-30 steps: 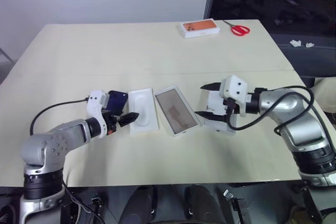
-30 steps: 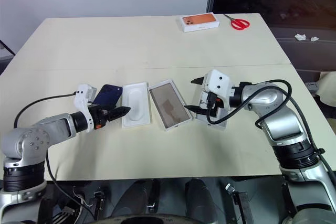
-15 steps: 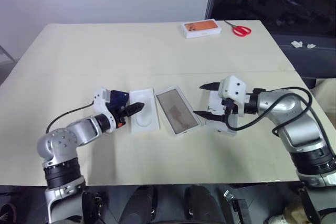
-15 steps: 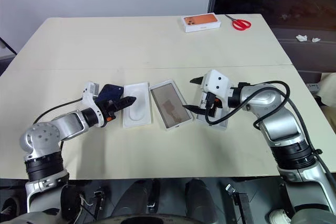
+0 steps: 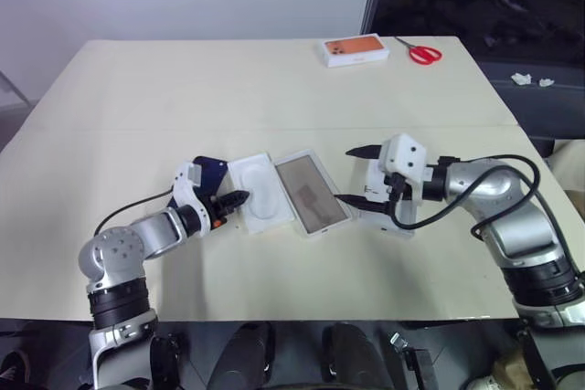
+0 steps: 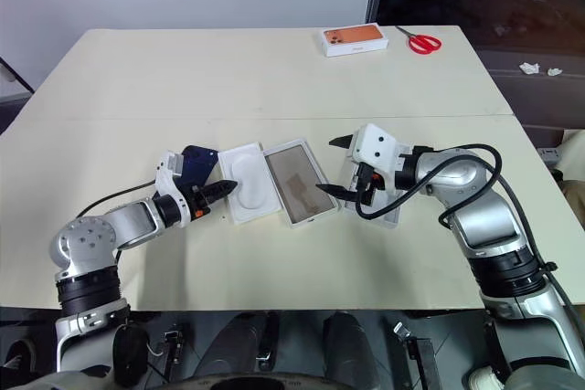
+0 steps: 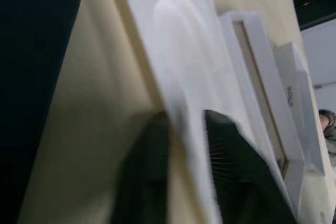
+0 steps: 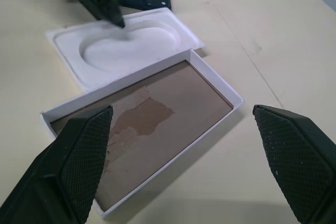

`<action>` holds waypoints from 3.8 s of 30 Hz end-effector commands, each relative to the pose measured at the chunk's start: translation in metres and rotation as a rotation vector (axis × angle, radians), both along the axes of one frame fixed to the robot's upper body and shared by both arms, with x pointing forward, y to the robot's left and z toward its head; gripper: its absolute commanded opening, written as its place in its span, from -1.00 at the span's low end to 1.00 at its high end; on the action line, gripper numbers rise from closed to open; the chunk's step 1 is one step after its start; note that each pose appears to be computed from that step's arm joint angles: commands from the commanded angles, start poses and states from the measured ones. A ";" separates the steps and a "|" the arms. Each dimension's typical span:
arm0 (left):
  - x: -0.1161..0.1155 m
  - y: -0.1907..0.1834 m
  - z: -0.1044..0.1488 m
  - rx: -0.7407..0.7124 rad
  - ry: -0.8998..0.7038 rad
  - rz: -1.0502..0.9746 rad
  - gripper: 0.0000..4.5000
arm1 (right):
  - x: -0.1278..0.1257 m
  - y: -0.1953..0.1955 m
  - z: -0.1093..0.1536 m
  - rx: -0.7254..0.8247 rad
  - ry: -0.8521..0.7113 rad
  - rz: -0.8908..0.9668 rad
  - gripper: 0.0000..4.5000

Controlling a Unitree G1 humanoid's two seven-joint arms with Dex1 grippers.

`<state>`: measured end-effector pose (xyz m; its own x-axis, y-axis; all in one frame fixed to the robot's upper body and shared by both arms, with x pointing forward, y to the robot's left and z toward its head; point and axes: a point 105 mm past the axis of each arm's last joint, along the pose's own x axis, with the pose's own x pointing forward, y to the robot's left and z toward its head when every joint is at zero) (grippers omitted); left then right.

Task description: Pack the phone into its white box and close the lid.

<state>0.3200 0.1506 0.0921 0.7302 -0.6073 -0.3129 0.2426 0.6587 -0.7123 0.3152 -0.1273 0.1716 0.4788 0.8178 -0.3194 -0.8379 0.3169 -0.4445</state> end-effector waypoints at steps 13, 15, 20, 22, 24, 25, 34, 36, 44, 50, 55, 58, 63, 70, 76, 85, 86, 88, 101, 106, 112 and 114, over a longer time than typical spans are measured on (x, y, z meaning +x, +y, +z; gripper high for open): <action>0.002 0.012 0.006 -0.051 -0.003 0.041 -0.99 | 0.000 -0.002 0.010 0.012 -0.047 -0.007 1.00; 0.001 0.013 0.008 -0.071 -0.001 0.041 -0.99 | 0.000 -0.002 0.010 0.011 -0.047 -0.006 1.00; 0.000 0.018 0.023 -0.192 -0.012 0.031 -0.99 | -0.003 -0.002 0.006 0.005 -0.032 0.007 1.00; 0.000 0.024 0.031 -0.231 -0.020 0.031 -0.99 | -0.009 0.001 0.002 0.007 -0.004 0.034 1.00; 0.000 0.031 0.037 -0.250 -0.025 0.031 -0.99 | -0.017 0.006 -0.004 0.002 0.036 0.075 1.00; 0.000 0.034 0.041 -0.253 -0.032 0.026 -0.99 | -0.022 0.010 -0.009 -0.011 0.056 0.105 1.00; 0.000 0.043 0.056 -0.195 -0.072 0.008 -0.99 | -0.029 0.024 -0.050 -0.223 0.078 0.242 1.00; 0.000 0.043 0.057 -0.188 -0.076 0.006 -1.00 | -0.026 0.023 -0.053 -0.238 0.073 0.247 0.88; -0.003 0.047 0.062 -0.181 -0.098 0.022 -1.00 | -0.021 0.029 -0.057 -0.212 0.102 0.266 -0.73; -0.003 0.047 0.064 -0.182 -0.104 0.027 -1.00 | -0.019 0.030 -0.068 -0.256 0.108 0.276 -0.98; -0.003 0.046 0.066 -0.186 -0.112 0.023 -1.00 | -0.016 0.038 -0.062 -0.215 0.101 0.269 -0.98; -0.001 0.047 0.068 -0.197 -0.118 0.033 -1.00 | -0.010 0.046 -0.051 -0.143 0.094 0.247 -0.98; 0.004 0.048 0.080 -0.239 -0.150 0.047 -1.00 | 0.003 0.068 -0.040 -0.101 0.030 0.204 -0.98; 0.008 0.047 0.089 -0.264 -0.167 0.050 -1.00 | -0.011 0.087 -0.050 -0.105 0.041 0.277 -0.98; 0.008 0.034 0.083 -0.261 -0.147 0.020 -1.00 | -0.008 0.087 -0.050 -0.115 0.023 0.266 -0.15; 0.011 -0.012 0.073 -0.276 -0.117 -0.083 -1.00 | -0.003 0.035 -0.012 -0.140 0.015 0.180 0.30; 0.011 -0.019 0.072 -0.271 -0.113 -0.100 -1.00 | -0.001 0.024 -0.012 -0.165 0.012 0.154 0.30; 0.013 -0.028 0.065 -0.246 -0.095 -0.118 -1.00 | 0.003 0.010 -0.012 -0.169 0.015 0.103 0.30; 0.027 -0.037 0.055 -0.208 -0.065 -0.149 -0.17 | 0.015 0.009 -0.003 -0.046 -0.032 -0.027 0.32; 0.026 -0.038 0.056 -0.200 -0.077 -0.164 0.88 | 0.016 0.008 -0.004 -0.045 -0.035 -0.033 0.32; 0.026 -0.031 0.061 -0.164 -0.109 -0.153 0.97 | 0.017 0.019 -0.001 -0.020 -0.036 -0.011 0.32; 0.025 -0.025 0.060 -0.108 -0.135 -0.143 0.97 | 0.017 0.029 0.004 0.032 -0.022 -0.001 0.32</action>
